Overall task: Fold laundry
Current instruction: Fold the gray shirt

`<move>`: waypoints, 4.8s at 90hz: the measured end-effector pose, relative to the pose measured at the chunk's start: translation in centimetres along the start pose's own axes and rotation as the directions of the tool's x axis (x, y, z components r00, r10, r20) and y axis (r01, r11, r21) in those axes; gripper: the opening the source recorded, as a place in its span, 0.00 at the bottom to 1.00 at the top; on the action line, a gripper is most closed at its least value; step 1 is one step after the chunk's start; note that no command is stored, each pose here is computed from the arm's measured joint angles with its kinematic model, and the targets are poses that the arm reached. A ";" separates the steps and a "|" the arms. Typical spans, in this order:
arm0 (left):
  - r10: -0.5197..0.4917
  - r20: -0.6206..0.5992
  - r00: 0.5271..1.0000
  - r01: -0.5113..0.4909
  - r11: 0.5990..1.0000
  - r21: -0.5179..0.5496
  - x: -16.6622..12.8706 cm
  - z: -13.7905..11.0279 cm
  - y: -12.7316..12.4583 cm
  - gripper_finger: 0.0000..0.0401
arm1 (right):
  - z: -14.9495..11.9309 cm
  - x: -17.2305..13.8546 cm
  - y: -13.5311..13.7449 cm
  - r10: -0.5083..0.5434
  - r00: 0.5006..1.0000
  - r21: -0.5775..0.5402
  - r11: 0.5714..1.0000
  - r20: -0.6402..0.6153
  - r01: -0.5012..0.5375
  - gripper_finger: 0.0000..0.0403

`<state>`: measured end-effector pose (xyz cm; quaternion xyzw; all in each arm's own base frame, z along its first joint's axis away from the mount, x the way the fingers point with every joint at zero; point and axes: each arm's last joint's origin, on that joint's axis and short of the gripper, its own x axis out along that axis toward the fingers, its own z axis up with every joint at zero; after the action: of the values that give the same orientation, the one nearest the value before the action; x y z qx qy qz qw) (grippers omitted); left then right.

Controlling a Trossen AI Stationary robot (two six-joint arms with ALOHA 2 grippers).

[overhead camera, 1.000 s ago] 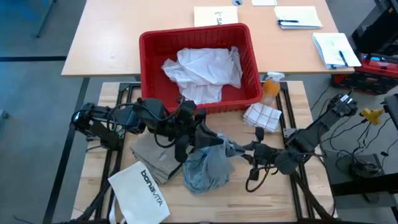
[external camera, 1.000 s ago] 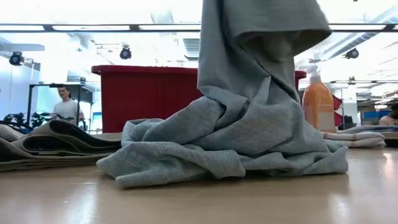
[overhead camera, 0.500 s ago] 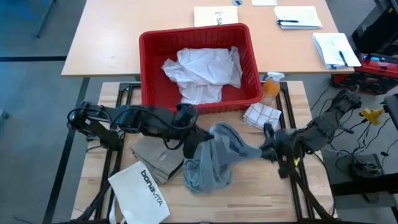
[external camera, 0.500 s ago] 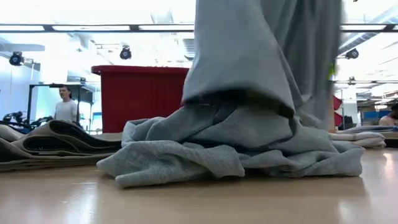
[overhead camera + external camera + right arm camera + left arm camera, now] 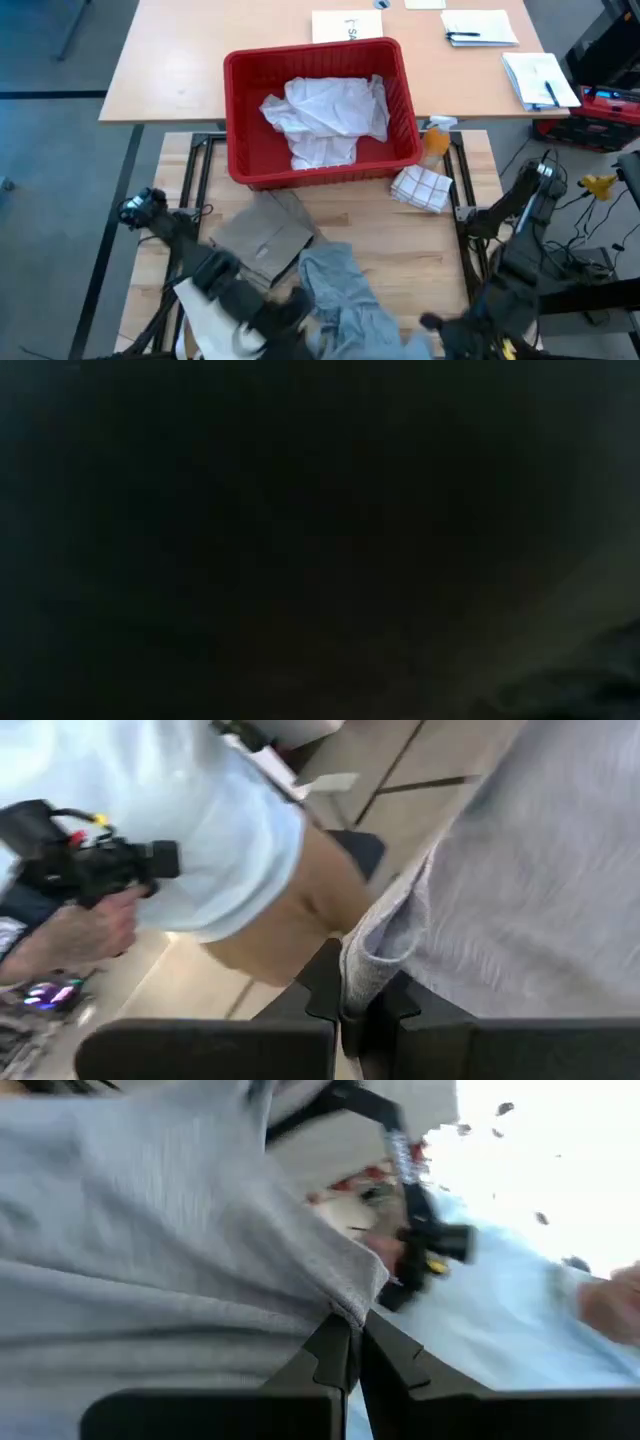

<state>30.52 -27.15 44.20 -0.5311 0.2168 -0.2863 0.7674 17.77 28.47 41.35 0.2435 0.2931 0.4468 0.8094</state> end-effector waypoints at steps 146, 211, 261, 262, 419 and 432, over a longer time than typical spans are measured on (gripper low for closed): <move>-0.241 0.422 0.874 0.250 0.968 0.035 3.9 4.2 2.6 0.00 | -0.8 8.1 3.2 -0.707 0.692 -0.288 0.640 0.142 0.713 0.55; -0.296 0.321 0.899 0.248 0.951 0.184 1.6 10.6 -0.1 0.00 | -6.0 0.3 -4.1 -0.927 0.214 0.036 0.236 0.309 0.971 0.54; -0.291 0.289 0.912 0.246 0.952 0.184 1.8 10.1 -0.1 0.00 | -3.2 1.2 -8.9 -0.741 0.542 -0.020 0.583 0.397 0.812 0.57; -0.292 0.289 0.912 0.246 0.952 0.184 1.8 10.1 -0.1 0.00 | -3.1 1.3 -8.9 -0.739 0.543 -0.023 0.584 0.400 0.812 0.57; -0.425 0.092 0.900 0.435 0.879 -0.195 12.7 -10.8 1.9 0.00 | -2.3 13.1 8.1 0.323 0.943 0.095 0.939 0.080 -0.330 0.00; -0.445 0.095 0.890 0.455 0.872 -0.178 12.4 -10.3 1.4 0.00 | -2.2 12.7 8.4 0.345 0.936 0.090 0.932 0.063 -0.350 0.00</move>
<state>33.41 -42.18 39.03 -0.6467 0.0945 -0.4207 0.6291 16.87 43.81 42.06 0.3417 0.2487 0.5621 0.7109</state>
